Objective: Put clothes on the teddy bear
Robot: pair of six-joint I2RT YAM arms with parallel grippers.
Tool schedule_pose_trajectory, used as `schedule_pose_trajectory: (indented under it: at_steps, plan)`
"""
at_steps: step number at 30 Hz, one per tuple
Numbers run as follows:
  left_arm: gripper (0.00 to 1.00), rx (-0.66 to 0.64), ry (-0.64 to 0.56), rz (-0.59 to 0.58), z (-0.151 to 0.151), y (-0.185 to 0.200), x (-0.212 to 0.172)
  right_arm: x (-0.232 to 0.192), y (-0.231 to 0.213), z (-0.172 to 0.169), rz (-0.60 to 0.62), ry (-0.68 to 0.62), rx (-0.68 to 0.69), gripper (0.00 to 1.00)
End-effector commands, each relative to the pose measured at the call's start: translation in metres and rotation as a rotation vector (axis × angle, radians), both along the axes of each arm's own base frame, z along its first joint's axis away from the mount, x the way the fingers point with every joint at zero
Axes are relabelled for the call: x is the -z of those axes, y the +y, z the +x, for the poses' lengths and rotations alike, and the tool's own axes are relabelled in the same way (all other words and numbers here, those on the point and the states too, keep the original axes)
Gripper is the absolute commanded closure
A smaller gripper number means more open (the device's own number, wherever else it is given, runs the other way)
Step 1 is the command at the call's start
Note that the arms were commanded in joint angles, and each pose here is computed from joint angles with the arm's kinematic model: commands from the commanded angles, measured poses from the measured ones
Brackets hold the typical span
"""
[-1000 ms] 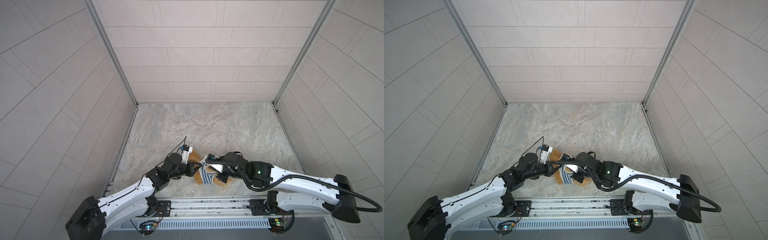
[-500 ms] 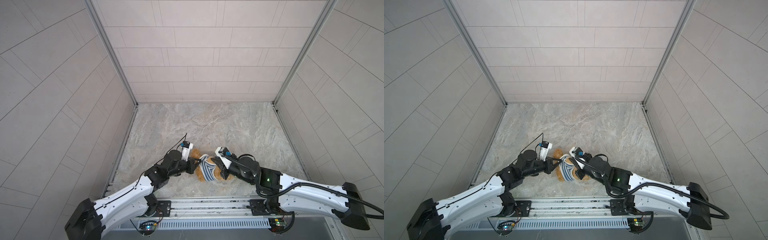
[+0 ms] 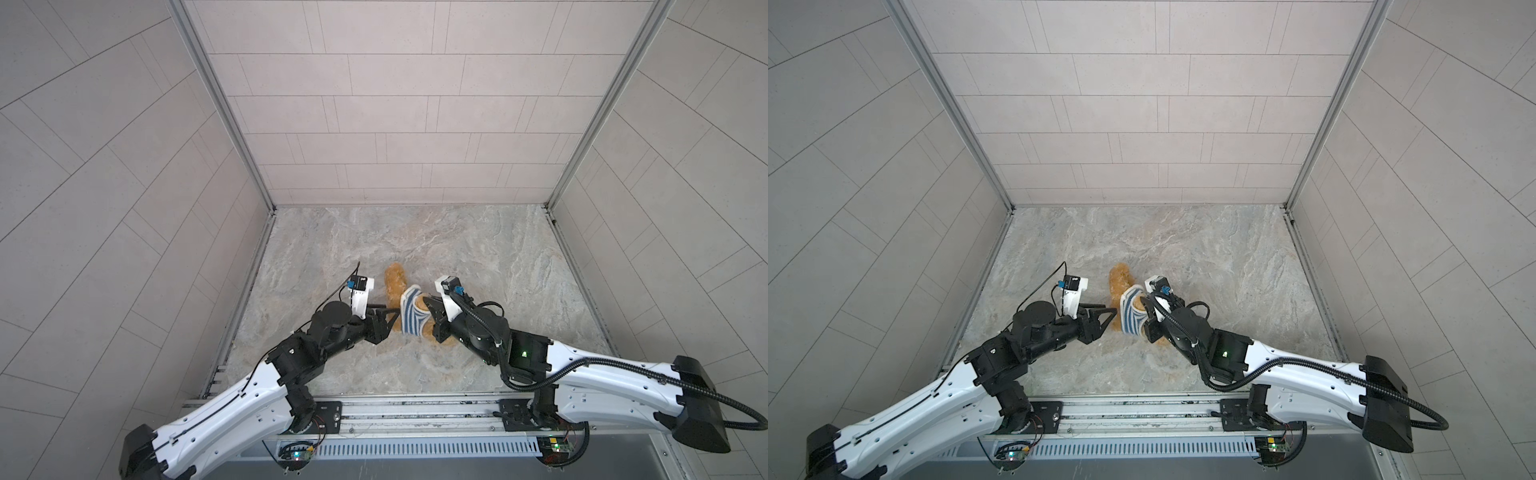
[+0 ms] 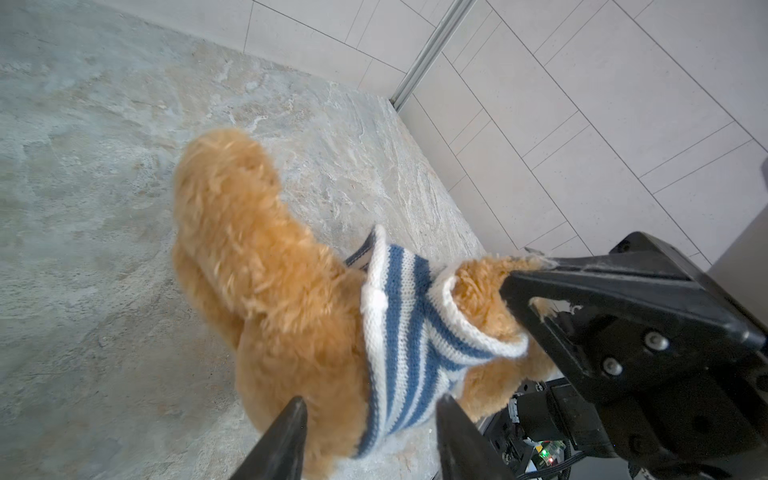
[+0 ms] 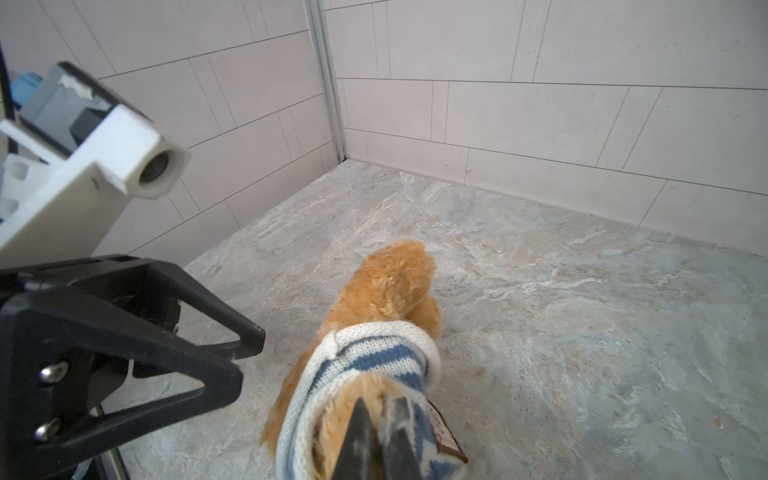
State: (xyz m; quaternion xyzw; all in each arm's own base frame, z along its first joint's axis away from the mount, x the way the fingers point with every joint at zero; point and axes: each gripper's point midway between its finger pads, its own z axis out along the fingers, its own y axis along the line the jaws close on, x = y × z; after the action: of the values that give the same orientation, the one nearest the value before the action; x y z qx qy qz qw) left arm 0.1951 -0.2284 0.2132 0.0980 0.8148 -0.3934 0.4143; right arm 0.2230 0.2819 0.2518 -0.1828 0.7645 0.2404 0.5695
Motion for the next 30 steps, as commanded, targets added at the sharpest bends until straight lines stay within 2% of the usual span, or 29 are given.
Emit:
schedule_pose_trajectory:
  at_steps: [1, 5, 12, 22, 30]
  plan:
    - [0.5, 0.018, 0.0, -0.053, -0.004, -0.012, -0.004, -0.019, -0.003, 0.01, 0.093, 0.006, 0.078, 1.0]
    - [0.56, 0.054, 0.009, -0.068, -0.005, -0.035, 0.0, -0.017, 0.003, 0.012, 0.106, 0.02, 0.075, 1.0]
    - [0.58, 0.053, 0.033, -0.035, 0.006, -0.051, 0.015, -0.014, 0.005, 0.009, 0.141, 0.047, 0.061, 1.0]
    - [0.98, 0.072, 0.087, -0.046, 0.007, -0.064, 0.034, -0.011, 0.007, 0.008, 0.17, 0.061, 0.051, 1.0]
    - [1.0, 0.081, 0.095, -0.041, 0.004, -0.063, 0.04, -0.008, -0.002, 0.01, 0.186, 0.066, 0.067, 1.0]
